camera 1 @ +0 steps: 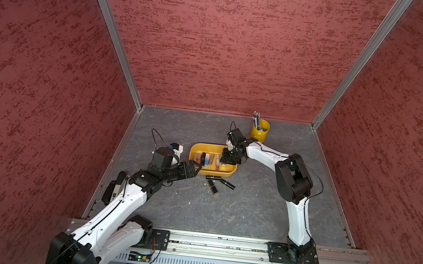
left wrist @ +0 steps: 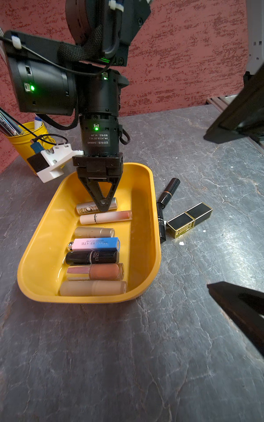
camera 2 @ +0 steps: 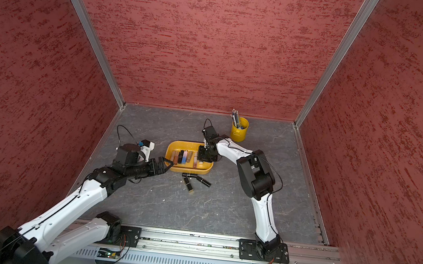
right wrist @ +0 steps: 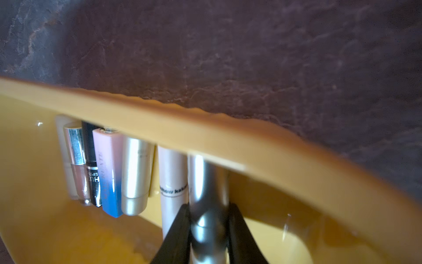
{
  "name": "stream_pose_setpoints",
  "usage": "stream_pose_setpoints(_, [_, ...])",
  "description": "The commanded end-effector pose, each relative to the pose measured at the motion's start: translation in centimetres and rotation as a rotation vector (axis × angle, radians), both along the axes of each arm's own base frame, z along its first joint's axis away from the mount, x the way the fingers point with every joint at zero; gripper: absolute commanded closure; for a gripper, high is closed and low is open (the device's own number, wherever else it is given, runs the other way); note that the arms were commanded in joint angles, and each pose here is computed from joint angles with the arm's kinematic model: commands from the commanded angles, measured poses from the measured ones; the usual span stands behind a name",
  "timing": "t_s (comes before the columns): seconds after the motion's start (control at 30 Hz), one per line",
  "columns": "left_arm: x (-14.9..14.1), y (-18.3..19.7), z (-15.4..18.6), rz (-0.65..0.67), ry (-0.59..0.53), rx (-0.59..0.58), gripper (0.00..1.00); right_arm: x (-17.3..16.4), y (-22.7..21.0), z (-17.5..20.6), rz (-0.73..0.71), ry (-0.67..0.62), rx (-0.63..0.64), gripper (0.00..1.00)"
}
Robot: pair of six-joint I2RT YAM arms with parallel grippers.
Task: Put the lipstick into the storage box
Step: Place the lipstick in the storage box.
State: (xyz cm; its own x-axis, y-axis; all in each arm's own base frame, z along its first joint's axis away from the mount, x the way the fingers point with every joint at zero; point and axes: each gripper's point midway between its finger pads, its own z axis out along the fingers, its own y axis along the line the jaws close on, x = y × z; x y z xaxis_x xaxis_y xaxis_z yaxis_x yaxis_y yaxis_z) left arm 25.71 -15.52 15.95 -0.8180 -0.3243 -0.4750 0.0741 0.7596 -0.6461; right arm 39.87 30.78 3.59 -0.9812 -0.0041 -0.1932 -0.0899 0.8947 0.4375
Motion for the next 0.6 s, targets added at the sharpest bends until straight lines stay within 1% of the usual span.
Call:
stream_pose_setpoints(0.0, [-0.3, 0.3, -0.1, -0.007, -0.006, 0.005, 0.0, 1.1, 0.5, 0.2, -0.005, -0.016, 0.027, 0.71])
stream_pose_setpoints(0.13, [-0.3, 0.4, -0.1, -0.005, -0.004, 0.004, 0.0, 1.1, 0.7, 0.3, -0.003, -0.017, 0.035, 0.67])
stream_pose_setpoints(0.23, [-0.3, 0.4, -0.1, -0.004, -0.003, 0.003, 0.0, 1.1, 0.8, 0.3, 0.0, -0.015, 0.041, 0.65])
stream_pose_setpoints(0.57, [-0.3, 0.6, 0.0, 0.0, -0.002, -0.001, 0.0, 1.4, 1.7, 0.7, 0.002, -0.01, 0.086, 0.64])
